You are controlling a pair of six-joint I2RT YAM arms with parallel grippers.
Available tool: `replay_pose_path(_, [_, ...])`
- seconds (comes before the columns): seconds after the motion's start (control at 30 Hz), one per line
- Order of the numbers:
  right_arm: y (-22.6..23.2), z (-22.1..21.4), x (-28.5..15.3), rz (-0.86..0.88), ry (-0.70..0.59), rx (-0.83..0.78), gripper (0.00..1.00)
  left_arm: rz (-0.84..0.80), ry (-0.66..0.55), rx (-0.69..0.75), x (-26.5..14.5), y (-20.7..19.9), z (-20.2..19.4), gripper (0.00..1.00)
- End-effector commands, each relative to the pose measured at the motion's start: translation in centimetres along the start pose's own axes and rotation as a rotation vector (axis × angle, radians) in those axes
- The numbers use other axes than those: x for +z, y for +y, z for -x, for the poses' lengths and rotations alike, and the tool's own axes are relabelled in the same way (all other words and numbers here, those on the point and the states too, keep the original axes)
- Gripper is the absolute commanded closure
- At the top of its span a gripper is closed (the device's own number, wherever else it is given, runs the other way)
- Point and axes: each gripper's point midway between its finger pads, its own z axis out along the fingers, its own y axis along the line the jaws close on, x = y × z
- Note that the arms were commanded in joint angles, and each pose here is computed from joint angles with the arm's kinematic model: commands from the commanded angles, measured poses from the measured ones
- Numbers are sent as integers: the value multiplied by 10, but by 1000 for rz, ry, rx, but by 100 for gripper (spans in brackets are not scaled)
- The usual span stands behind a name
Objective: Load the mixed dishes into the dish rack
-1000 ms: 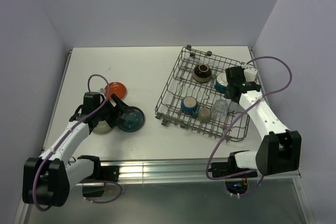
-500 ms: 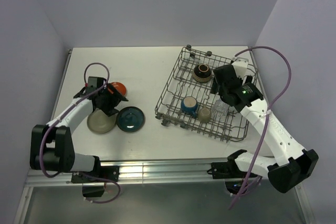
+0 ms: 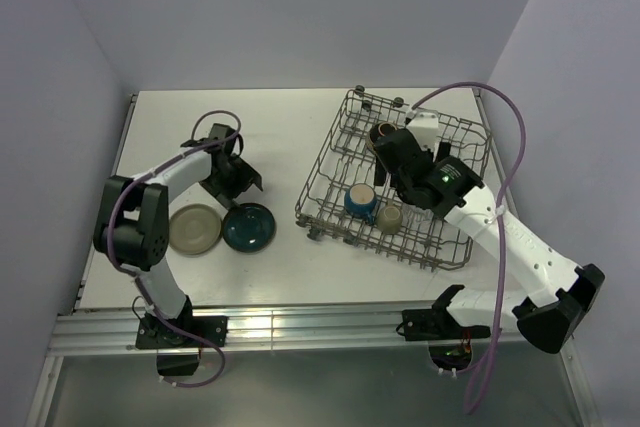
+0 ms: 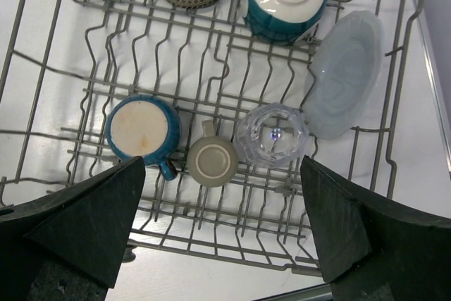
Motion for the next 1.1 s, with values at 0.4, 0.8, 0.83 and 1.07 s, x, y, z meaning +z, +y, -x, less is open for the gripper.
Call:
replay_pose_path(0.4, [9,-3,-16,64,-82,-21,1,267,-39,-160,12,23,-20,32])
replay_pose_path(0.8, [-8,-10,-27,113,-124,12,1,434,-160,-106,24,34,-14,52])
replay_pose_path(0.83, [-8,-9,-27,115,-127,15,1,440,-159,-105,28,35,-14,56])
replay_pose_path(1.07, [-6,-15,-29,143,-114,13,1,391,-140,-96,41,34,-19,100])
